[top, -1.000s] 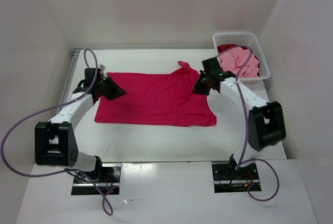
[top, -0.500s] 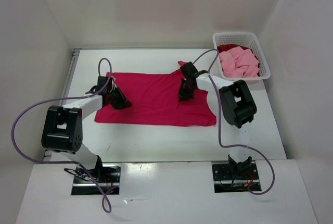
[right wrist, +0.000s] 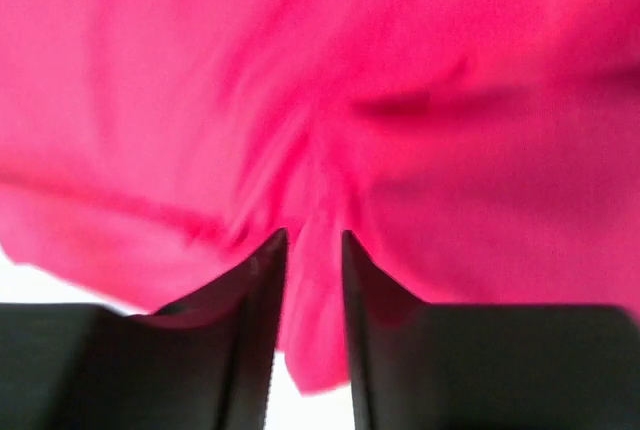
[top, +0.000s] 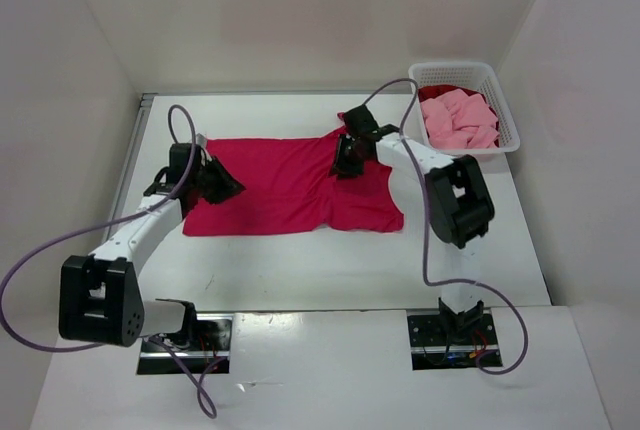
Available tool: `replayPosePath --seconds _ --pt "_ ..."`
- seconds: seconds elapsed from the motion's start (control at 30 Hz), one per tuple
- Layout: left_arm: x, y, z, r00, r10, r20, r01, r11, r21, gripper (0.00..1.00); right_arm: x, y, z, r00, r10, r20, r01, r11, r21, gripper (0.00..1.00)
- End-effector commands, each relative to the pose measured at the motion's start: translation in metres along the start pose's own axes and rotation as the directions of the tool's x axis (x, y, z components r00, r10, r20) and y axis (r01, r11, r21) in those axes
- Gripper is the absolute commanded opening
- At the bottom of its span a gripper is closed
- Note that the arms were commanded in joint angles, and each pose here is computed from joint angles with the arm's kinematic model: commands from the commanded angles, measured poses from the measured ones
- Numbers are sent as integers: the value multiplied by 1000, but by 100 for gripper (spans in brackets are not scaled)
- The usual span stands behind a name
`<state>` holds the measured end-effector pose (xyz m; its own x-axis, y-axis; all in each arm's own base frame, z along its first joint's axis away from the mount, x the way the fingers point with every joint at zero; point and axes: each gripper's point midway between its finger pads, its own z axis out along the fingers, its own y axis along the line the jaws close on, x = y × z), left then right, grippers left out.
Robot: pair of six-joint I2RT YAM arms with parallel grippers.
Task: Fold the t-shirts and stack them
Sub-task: Fold the flattened tshirt in 1/3 of the way
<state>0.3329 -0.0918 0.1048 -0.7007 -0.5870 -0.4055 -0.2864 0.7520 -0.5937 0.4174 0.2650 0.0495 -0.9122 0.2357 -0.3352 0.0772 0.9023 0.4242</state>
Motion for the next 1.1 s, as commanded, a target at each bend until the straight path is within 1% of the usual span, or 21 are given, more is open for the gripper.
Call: replayPosePath --seconds 0.0,0.03,0.07,0.1,0.13,0.17,0.2,0.33,0.43,0.47,0.5,0.57,0.63,0.67,0.7,0.8,0.83,0.9,0.93,1.0,1.07 --pt "-3 -22 -7 996 89 28 -90 996 29 27 -1 33 -68 996 -15 92 27 992 -124 36" --pt "3 -18 0 996 93 7 -93 996 8 27 6 28 -71 996 -14 83 24 993 -117 36" --pt "9 -17 4 995 99 -9 -99 995 6 27 13 31 -79 996 -15 88 27 991 -132 32" --pt "14 -19 9 994 109 -20 -109 994 11 27 32 15 -72 999 0 47 5 995 -99 19" --pt "16 -15 16 994 105 -36 -105 995 -2 27 37 11 -73 999 0 46 4 995 -99 13" --pt "22 -14 22 992 110 -60 -110 994 -9 27 56 -4 -63 1000 9 10 -9 998 -61 5" --pt "23 -12 26 992 108 -66 -109 994 -13 27 59 -12 -62 1000 22 13 -22 999 -36 2" --pt "35 2 46 988 66 -138 -70 997 -30 27 77 -49 -48 1000 31 4 -31 996 85 1" --pt "39 27 55 983 -57 -175 51 998 -40 27 89 -76 -40 998 63 1 -63 984 169 1" --pt "55 35 53 963 -135 -232 131 991 -34 27 92 -84 -37 998 63 0 -62 979 196 1" --pt "57 45 55 954 -177 -243 171 984 -48 27 97 -91 -34 998 64 -7 -61 973 222 1" --pt "60 47 54 950 -185 -253 175 983 -60 27 101 -102 -34 998 65 -16 -58 962 267 0" --pt "75 59 50 936 -200 -289 178 979 -101 27 113 -114 -38 996 81 -38 -65 950 307 0" --pt "77 60 45 938 -200 -282 176 978 -108 25 119 -117 -40 994 96 -43 -77 945 317 0" --pt "88 74 39 930 -226 -291 189 970 -151 25 121 -118 -46 994 103 -34 -88 946 311 0" --pt "93 88 20 926 -292 -238 254 951 -177 25 157 -135 -58 981 175 -81 -142 940 309 0" --pt "102 85 10 924 -295 -245 265 953 -149 25 165 -138 -62 975 203 -86 -168 936 309 0" --pt "112 94 -1 914 -333 -233 293 937 -189 25 190 -147 -72 963 240 -122 -194 933 303 0" --pt "110 89 -8 920 -330 -213 299 940 -166 25 195 -146 -74 959 252 -125 -208 935 287 0" --pt "124 88 -14 896 -382 -229 354 923 -154 27 208 -142 -80 946 294 -137 -253 933 256 0" --pt "129 82 -19 894 -371 -252 349 928 -129 28 208 -138 -85 945 301 -126 -265 934 241 0"
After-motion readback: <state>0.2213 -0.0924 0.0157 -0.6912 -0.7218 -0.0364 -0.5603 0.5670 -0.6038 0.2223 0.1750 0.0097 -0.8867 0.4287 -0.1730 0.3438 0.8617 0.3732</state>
